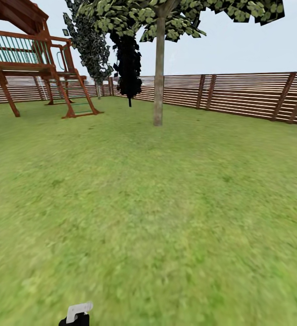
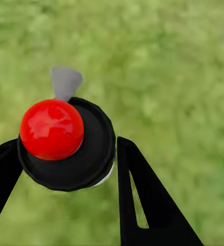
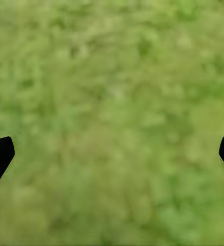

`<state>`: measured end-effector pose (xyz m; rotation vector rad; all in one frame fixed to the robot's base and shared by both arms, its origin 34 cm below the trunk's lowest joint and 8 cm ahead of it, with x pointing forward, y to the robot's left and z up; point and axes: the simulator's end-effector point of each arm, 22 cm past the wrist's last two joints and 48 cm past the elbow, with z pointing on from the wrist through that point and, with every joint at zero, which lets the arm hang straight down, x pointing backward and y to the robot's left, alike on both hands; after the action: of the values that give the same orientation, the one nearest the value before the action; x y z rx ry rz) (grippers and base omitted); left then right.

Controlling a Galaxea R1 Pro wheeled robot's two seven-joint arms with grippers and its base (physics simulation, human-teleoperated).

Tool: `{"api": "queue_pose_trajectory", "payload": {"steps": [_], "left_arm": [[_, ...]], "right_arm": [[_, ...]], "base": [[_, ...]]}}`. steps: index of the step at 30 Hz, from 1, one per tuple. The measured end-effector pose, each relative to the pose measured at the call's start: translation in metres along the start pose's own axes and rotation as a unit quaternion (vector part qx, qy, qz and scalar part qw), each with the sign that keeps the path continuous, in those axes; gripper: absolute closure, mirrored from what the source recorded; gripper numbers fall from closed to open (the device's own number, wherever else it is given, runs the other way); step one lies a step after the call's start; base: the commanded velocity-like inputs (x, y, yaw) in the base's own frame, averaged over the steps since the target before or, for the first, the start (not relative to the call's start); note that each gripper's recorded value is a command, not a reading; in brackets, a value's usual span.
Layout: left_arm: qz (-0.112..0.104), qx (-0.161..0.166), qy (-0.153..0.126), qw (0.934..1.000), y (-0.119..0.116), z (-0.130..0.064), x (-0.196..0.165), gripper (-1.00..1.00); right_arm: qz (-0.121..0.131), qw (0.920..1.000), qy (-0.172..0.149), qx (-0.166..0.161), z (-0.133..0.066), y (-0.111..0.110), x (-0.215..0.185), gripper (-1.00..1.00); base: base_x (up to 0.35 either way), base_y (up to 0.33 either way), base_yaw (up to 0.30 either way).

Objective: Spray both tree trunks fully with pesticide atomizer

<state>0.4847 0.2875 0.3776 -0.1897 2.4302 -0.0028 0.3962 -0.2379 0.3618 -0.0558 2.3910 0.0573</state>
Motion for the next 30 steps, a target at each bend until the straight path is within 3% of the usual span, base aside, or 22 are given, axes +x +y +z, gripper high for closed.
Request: {"api": "queue_pose_trajectory", "payload": {"steps": [30], "left_arm": [[0.0,0.0,0.001,1.0,-0.0001,-0.0001,0.0007,1.0]], "right_arm": [[0.0,1.0,0.0,0.0,0.0,0.0,0.0,-1.0]], "base": [[0.34,0.0,0.0]]}}
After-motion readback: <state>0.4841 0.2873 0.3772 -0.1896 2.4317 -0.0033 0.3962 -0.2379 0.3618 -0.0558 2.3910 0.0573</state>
